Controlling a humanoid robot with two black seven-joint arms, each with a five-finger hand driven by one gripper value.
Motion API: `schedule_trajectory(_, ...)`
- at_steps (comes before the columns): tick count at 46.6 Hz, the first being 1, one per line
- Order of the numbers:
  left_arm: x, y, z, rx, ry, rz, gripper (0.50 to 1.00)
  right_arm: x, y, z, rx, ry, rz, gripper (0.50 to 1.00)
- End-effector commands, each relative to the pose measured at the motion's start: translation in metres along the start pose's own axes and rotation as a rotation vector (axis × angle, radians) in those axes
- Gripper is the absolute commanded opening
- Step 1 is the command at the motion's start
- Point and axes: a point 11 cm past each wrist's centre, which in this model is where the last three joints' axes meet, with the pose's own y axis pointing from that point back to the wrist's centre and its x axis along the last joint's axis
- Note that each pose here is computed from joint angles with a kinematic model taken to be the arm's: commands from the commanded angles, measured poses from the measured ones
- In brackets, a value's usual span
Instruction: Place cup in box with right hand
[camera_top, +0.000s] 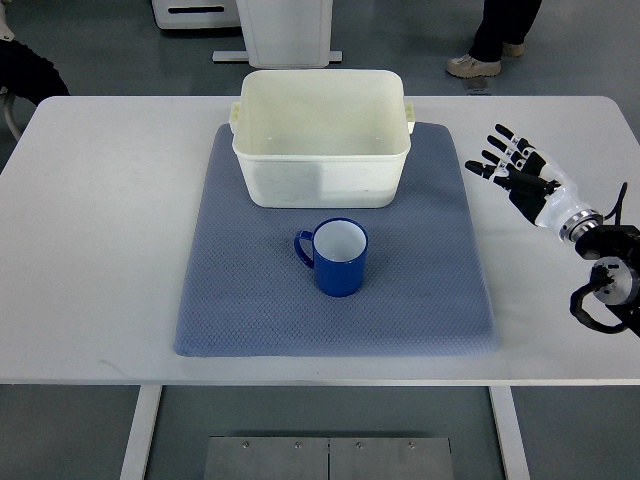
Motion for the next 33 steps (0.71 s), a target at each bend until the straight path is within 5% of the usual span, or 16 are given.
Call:
schedule_trajectory(1,0.0000,0.0000,0.0002,0.000,0.000,0.000,1.000,0.0002,0.0002,0.0006,-0.001,0.000,0.001,1.000)
schedule_trajectory(33,0.0002,0.0000,-0.0007,0.001,0.000,0.000,1.000,-0.0023,-0.0028,-0.0001,0.005,-0.005,0.000,1.000)
